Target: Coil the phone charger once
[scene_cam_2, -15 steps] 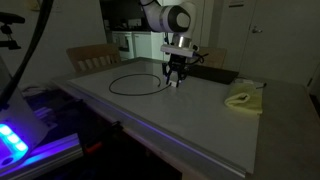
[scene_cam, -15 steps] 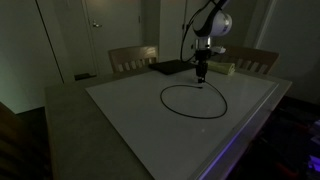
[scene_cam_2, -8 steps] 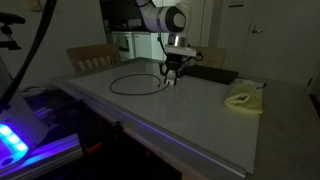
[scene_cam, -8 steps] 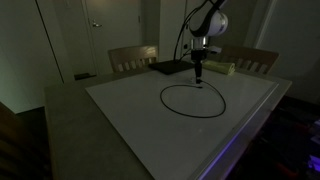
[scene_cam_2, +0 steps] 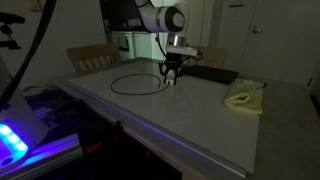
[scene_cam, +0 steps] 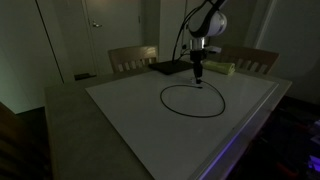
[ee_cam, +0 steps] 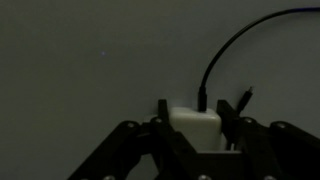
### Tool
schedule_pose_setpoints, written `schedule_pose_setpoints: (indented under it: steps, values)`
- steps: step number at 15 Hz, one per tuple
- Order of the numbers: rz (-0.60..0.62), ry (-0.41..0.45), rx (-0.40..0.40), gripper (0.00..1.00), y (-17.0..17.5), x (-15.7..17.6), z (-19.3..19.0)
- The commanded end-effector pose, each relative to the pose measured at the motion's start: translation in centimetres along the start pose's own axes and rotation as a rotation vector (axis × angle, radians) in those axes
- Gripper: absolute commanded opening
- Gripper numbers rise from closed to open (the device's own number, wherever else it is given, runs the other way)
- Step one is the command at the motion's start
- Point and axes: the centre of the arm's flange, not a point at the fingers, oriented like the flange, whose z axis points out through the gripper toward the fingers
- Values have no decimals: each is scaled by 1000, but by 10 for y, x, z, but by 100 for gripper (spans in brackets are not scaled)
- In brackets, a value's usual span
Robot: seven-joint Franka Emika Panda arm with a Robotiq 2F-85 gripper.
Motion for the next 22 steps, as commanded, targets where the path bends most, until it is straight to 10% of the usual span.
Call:
schedule_pose_setpoints:
  steps: [1, 14, 15, 18, 19, 22]
  values:
    - [-124, 3, -17, 26, -3, 11, -5]
    - [-814, 91, -98, 26, -58, 114, -14]
    - [-726, 61, -68, 51, -61, 107, -12]
    - [-781, 75, -87, 51, -66, 114, -15]
    - [-784, 75, -87, 26, -65, 114, -15]
    - [-883, 34, -68, 26, -78, 117, -14]
